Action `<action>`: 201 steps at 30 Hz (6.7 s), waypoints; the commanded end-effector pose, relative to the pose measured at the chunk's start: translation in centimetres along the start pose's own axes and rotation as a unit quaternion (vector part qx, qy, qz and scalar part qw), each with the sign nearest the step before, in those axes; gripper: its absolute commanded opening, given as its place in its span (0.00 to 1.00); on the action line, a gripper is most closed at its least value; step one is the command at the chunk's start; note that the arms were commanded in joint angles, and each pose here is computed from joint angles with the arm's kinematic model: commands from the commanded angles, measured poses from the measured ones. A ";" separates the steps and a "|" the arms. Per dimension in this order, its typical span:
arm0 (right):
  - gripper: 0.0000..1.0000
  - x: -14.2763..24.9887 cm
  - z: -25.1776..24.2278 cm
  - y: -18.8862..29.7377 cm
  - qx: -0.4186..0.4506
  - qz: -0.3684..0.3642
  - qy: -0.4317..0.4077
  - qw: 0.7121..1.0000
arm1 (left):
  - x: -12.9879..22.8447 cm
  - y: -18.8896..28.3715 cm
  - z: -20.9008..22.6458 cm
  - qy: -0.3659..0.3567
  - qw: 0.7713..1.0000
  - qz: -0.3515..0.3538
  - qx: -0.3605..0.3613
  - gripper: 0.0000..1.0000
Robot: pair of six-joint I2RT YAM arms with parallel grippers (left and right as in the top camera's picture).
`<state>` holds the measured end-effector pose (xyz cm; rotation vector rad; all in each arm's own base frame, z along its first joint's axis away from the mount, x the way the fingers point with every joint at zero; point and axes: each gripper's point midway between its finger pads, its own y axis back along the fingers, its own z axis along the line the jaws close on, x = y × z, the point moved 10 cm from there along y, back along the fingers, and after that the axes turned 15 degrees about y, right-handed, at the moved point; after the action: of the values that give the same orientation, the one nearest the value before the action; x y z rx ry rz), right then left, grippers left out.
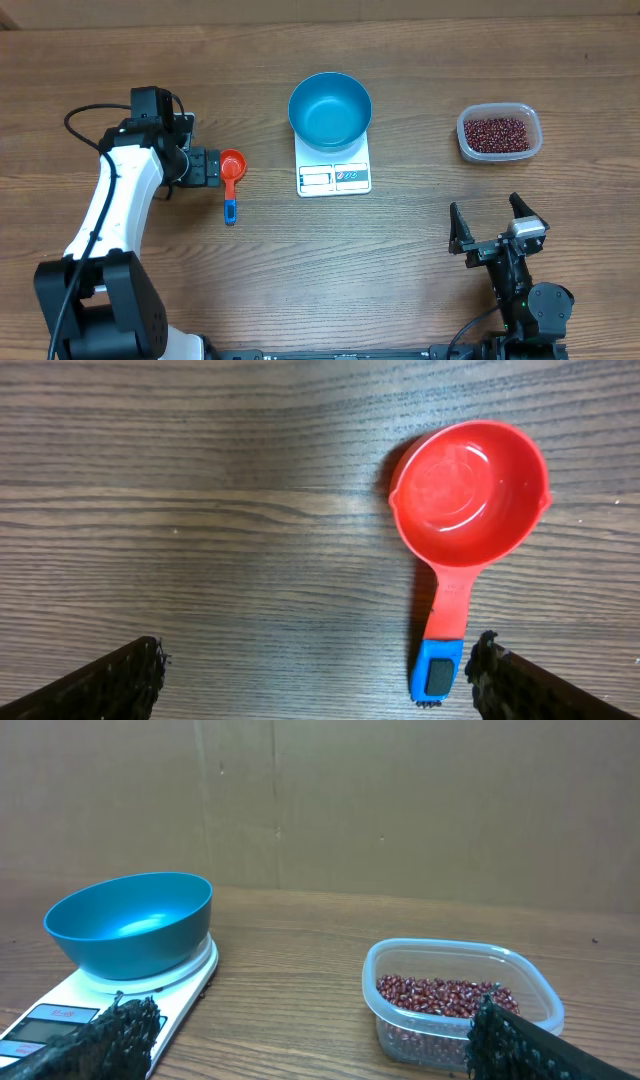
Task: Scoop item into bowl and weigh 150g on scale
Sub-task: 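Lower the left gripper toward the red scoop's rim, then close the left gripper on the red scoop's rim, then lift the red scoop with the left gripper toward the scale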
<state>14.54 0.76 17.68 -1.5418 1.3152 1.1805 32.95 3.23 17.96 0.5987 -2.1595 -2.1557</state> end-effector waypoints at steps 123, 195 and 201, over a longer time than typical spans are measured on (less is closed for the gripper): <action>1.00 0.2 0.1 0.0 0.002 -0.001 -0.001 1.000 | -2.5 -8.8 -2.9 0.003 0.997 0.077 0.027 1.00; 1.00 0.2 0.1 0.0 0.002 -0.001 -0.001 1.000 | -7.9 5.2 -3.9 0.364 0.928 0.081 0.001 0.04; 1.00 0.2 0.1 0.0 0.002 -0.001 -0.001 1.000 | -7.5 5.2 -4.2 0.366 0.926 0.095 0.000 0.04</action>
<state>14.55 0.76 17.68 -1.5412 1.3152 1.1805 39.57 1.63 24.88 0.9472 -1.7161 -1.5232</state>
